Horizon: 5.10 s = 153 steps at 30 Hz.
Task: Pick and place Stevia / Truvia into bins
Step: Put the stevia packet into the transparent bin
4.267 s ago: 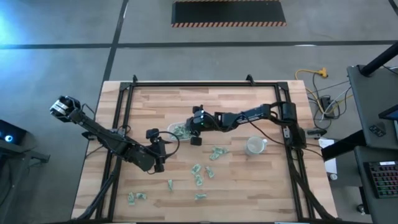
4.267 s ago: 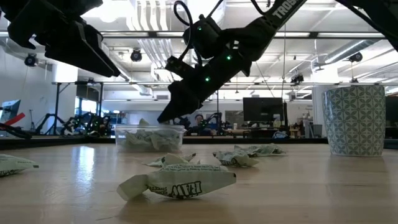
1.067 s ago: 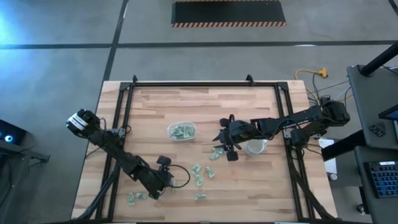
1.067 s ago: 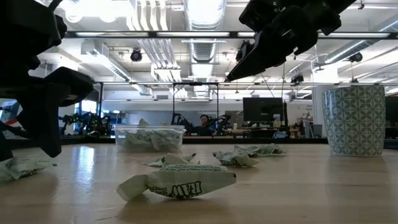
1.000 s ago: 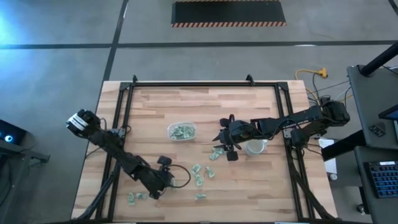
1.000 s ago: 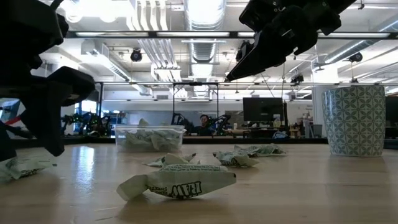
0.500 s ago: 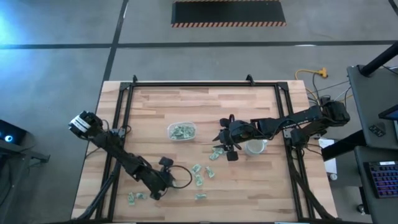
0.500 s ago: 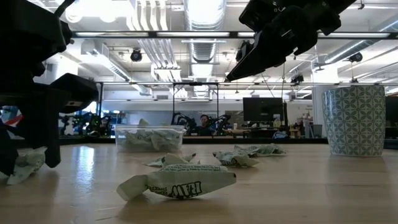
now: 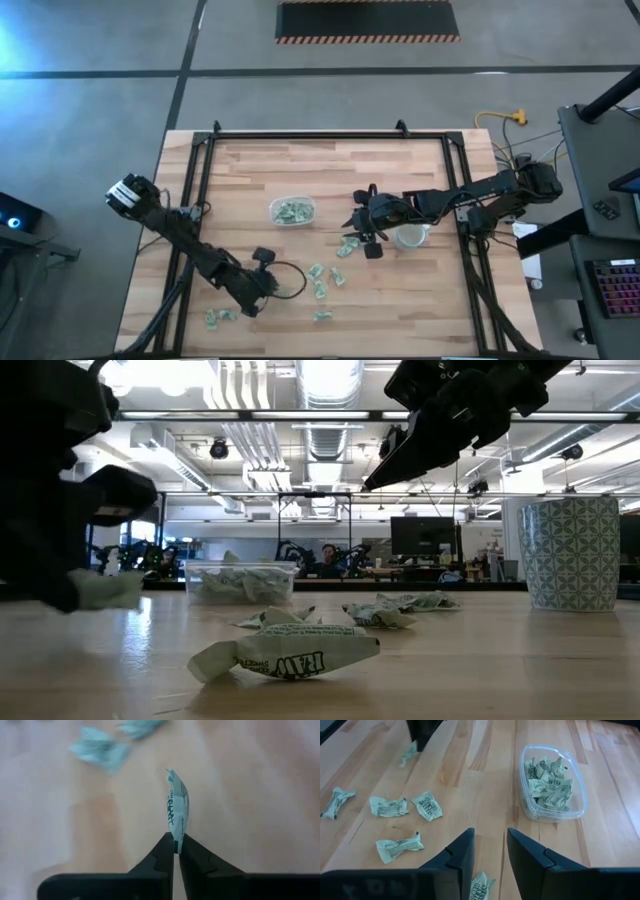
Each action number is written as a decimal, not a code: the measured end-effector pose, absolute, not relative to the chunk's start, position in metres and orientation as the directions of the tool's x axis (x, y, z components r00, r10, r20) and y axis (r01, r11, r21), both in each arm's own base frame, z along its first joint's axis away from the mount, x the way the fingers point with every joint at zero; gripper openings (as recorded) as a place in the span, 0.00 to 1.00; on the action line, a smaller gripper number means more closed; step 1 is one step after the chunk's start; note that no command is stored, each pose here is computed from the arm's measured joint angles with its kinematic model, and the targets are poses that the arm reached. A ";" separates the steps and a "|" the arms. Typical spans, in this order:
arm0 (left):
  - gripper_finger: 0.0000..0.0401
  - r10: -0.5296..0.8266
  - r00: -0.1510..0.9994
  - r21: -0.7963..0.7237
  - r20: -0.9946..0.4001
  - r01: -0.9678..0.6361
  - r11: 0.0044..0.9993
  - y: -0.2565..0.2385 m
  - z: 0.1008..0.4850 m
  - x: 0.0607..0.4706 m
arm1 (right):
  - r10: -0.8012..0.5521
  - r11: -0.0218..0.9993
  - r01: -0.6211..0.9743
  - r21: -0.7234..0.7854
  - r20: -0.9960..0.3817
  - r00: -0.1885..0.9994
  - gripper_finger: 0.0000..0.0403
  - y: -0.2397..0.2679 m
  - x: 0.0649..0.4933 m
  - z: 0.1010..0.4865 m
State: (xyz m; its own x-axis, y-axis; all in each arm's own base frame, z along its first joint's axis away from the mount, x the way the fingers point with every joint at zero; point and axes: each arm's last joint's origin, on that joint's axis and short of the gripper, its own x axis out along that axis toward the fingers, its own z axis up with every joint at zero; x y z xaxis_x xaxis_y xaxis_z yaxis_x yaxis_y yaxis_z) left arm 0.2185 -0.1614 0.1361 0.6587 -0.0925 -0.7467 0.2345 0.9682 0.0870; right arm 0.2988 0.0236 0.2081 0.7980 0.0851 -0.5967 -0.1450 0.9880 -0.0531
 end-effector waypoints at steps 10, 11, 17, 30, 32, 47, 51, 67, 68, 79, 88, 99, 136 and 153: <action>0.01 0.361 0.745 0.364 -0.560 -0.171 0.916 -0.121 0.171 0.217 | 0.085 0.986 -0.153 -0.063 -0.597 0.798 0.24 0.024 0.299 0.208; 0.01 0.401 0.736 0.383 -0.546 -0.206 0.900 -0.114 0.173 0.218 | 0.085 0.986 -0.155 -0.066 -0.596 0.798 0.24 0.024 0.299 0.208; 0.01 0.560 0.616 0.451 -0.555 -0.343 0.824 -0.065 0.173 0.232 | 0.085 0.985 -0.159 -0.071 -0.596 0.798 0.23 0.024 0.299 0.208; 0.01 0.525 0.504 0.402 -0.686 -0.339 0.851 -0.017 0.166 0.244 | 0.085 0.985 -0.159 -0.071 -0.601 0.795 0.22 0.023 0.298 0.206; 0.01 0.517 0.494 0.401 -0.700 -0.326 0.856 -0.017 0.165 0.243 | 0.086 0.984 -0.161 -0.073 -0.599 0.796 0.22 0.024 0.298 0.206; 0.51 0.451 0.499 0.378 -0.740 -0.246 0.893 -0.020 0.177 0.245 | 0.085 0.986 -0.153 -0.063 -0.601 0.794 0.21 0.023 0.297 0.206; 0.58 0.373 0.482 0.280 -0.793 -0.255 0.926 -0.023 0.193 0.242 | 0.085 0.991 -0.131 -0.027 -0.625 0.776 0.20 0.023 0.294 0.200; 0.60 0.096 0.649 0.039 -0.754 -0.102 0.994 -0.075 0.221 0.228 | 0.083 0.997 -0.045 0.071 -0.764 0.640 0.30 0.016 0.307 0.142; 0.60 0.084 0.657 0.035 -0.749 -0.088 0.995 -0.079 0.222 0.227 | 0.079 0.997 -0.034 0.074 -0.766 0.638 0.31 0.014 0.308 0.140; 0.60 0.011 0.692 0.003 -0.722 -0.013 1.000 -0.102 0.225 0.221 | 0.069 0.994 0.019 0.103 -0.778 0.625 0.41 0.006 0.312 0.128; 0.60 0.012 0.698 0.007 -0.716 -0.011 1.000 -0.104 0.225 0.221 | 0.072 0.994 0.017 0.106 -0.776 0.626 0.41 0.006 0.314 0.123; 0.60 0.019 0.697 0.011 -0.716 -0.016 1.000 -0.104 0.224 0.221 | 0.067 0.995 0.012 0.095 -0.787 0.614 0.34 0.006 0.316 0.114; 0.60 0.019 0.676 -0.025 -0.736 -0.055 0.998 -0.104 0.209 0.214 | 0.081 0.993 0.020 0.117 -0.786 0.613 0.32 0.007 0.314 0.120; 0.60 0.017 0.676 -0.024 -0.737 -0.052 0.998 -0.105 0.209 0.213 | 0.042 0.998 0.008 0.058 -0.797 0.603 0.15 0.006 0.316 0.111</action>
State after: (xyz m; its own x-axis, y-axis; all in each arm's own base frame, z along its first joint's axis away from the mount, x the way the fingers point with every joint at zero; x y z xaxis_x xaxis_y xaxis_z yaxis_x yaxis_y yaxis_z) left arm 0.2135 -0.1050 0.2086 0.6761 0.0171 -0.7366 -0.0517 0.9984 -0.0243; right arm 0.3159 0.0057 0.1108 0.6026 0.0419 -0.7970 0.0075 0.9983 0.0582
